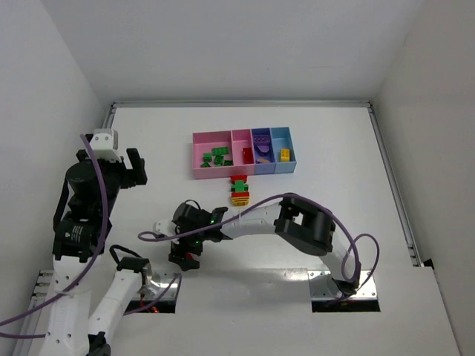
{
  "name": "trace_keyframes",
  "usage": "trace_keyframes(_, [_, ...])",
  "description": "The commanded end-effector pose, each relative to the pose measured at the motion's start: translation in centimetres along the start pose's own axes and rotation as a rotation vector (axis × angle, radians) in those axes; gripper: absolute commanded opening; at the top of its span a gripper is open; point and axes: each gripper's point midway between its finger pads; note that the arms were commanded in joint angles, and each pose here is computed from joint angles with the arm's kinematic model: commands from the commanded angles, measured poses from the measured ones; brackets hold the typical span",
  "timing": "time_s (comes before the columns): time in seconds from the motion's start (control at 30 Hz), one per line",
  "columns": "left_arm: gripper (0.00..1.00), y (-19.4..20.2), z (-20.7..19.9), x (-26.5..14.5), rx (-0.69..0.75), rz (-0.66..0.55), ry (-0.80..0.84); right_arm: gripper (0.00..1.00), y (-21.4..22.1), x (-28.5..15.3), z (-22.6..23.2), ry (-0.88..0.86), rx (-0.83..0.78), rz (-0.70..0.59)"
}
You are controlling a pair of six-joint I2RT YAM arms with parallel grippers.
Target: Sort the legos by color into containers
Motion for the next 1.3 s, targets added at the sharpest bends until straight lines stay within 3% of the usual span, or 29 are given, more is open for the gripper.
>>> trace_keyframes(0.0, [0.86,-1.2,0.2,0.1,-0.015,-0.054,-0.013,0.88,-0.7,1.2,0.8,-0.029,0.002,-0.014])
trace_keyframes(0.17, [0.86,-1.2,0.4,0.1,-0.016,-0.056,-0.022,0.78,-0.1,2.2,1.1,-0.051,0.038,-0.009])
trace_keyframes(0.23, [0.86,-1.4,0.5,-0.1,-0.017,-0.067,-0.029,0.59,0.1,2.3,1.1,-0.050,0.037,-0.011])
trace_keyframes(0.27, [0.86,-1.4,0.5,-0.1,-0.017,-0.067,-0.029,0.44,-0.1,1.9,1.2,-0.049,0.045,-0.014])
trace_keyframes(0.37, [0.86,-1.2,0.4,0.1,-0.017,-0.065,-0.018,0.24,0.6,0.5,-0.4,0.007,0.058,0.002])
trace_keyframes(0.4, [0.86,-0.8,0.4,0.2,-0.015,-0.054,-0.021,0.10,0.6,-0.2,-0.9,0.025,0.063,0.000])
trace_keyframes(0.47, [0.86,-1.3,0.1,0.3,-0.018,-0.075,-0.003,0.01,1.0,-3.2,-2.8,0.081,0.084,-0.016])
trace_keyframes(0.6, [0.86,0.2,-1.2,1.9,-0.021,-0.013,0.064,0.00,1.9,-10.0,-7.7,0.221,0.124,-0.028])
trace_keyframes(0.77, [0.94,2.1,-3.5,3.7,-0.019,0.070,0.185,0.00,3.8,-21.2,-17.6,0.515,0.177,-0.084])
trace_keyframes(0.87, [0.94,2.5,-4.6,4.4,0.005,0.094,0.252,0.00,4.6,-25.6,-22.0,0.621,0.201,-0.114])
trace_keyframes(1.13, [0.95,3.2,-6.5,5.3,0.057,0.126,0.374,0.00,7.2,-28.8,-29.5,0.679,0.311,-0.184])
trace_keyframes(1.27, [0.96,4.7,-7.6,5.5,0.101,0.184,0.462,0.07,9.0,-28.4,-31.2,0.668,0.378,-0.192])
Point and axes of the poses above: each gripper's point midway between its finger pads, its own x axis out along the fingers, its own z axis along the line the jaws close on, y = z × x, and after that the axes turned 11 degrees about -x, right-handed
